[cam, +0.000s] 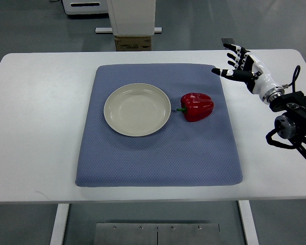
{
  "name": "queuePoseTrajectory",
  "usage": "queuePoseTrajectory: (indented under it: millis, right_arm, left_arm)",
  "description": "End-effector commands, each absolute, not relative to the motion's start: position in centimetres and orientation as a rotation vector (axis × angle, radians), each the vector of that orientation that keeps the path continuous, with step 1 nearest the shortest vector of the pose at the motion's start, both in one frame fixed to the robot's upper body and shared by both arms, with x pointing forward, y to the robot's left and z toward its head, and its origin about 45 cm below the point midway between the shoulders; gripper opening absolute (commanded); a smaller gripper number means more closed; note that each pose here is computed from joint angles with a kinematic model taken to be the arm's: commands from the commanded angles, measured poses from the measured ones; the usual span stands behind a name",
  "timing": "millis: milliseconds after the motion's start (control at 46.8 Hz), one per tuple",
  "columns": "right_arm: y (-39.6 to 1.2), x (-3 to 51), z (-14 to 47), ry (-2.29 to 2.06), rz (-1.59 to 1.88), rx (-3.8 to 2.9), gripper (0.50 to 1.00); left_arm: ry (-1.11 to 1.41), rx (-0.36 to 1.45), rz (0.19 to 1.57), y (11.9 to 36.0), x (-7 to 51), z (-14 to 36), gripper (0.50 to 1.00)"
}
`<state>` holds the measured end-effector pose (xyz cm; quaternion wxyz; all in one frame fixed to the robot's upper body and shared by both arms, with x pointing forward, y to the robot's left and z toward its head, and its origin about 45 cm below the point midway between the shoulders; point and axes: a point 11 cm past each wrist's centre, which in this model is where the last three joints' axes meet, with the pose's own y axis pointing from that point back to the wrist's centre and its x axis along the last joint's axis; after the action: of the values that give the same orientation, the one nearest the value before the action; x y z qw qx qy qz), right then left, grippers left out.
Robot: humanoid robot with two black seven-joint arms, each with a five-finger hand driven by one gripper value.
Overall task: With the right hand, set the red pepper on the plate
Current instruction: 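Reach the right hand over the red bell pepper and lower onto it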
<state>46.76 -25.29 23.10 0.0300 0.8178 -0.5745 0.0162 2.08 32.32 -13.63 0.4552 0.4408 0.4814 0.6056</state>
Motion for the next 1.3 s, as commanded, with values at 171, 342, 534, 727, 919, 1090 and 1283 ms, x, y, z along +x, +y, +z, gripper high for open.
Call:
queuePoseTrajectory:
  millis: [171,342,534,727,919,1090,1283]
  right_arm:
    - [-23.4,45.9,24.9,-1.562,0.313,2.583,1.0]
    - [-22.0,45.2,25.3,-1.399,0.494,2.588,1.0]
    - [-20.7,44.4,24.9,-1.225,0.628,2.576,0.998]
    - [-20.1,43.8,23.8,-1.119,0.675,2.552,0.998]
    - [-20.1,43.5,22.8,-1.07,0.691,2.516,0.989]
    - [-20.6,43.4,21.4,-1.065,0.716,2.449,0.989]
    - [-20.9,43.4,20.9,-1.054,0.73,2.423,0.989]
  left_arm:
    - [1.189,1.088,1.493,32.3,2.0,-13.6,1.0]
    - [1.187,1.087,1.494,32.3,2.1,-13.6,1.0]
    - [1.186,1.086,1.494,32.3,2.1,-13.6,1.0]
    - [1.187,1.087,1.494,32.3,2.1,-13.6,1.0]
    - [1.186,1.086,1.494,32.3,2.1,-13.6,1.0]
    - [1.187,1.087,1.494,32.3,2.1,-13.6,1.0]
    - [1.187,1.087,1.494,32.3,2.1,-13.6,1.0]
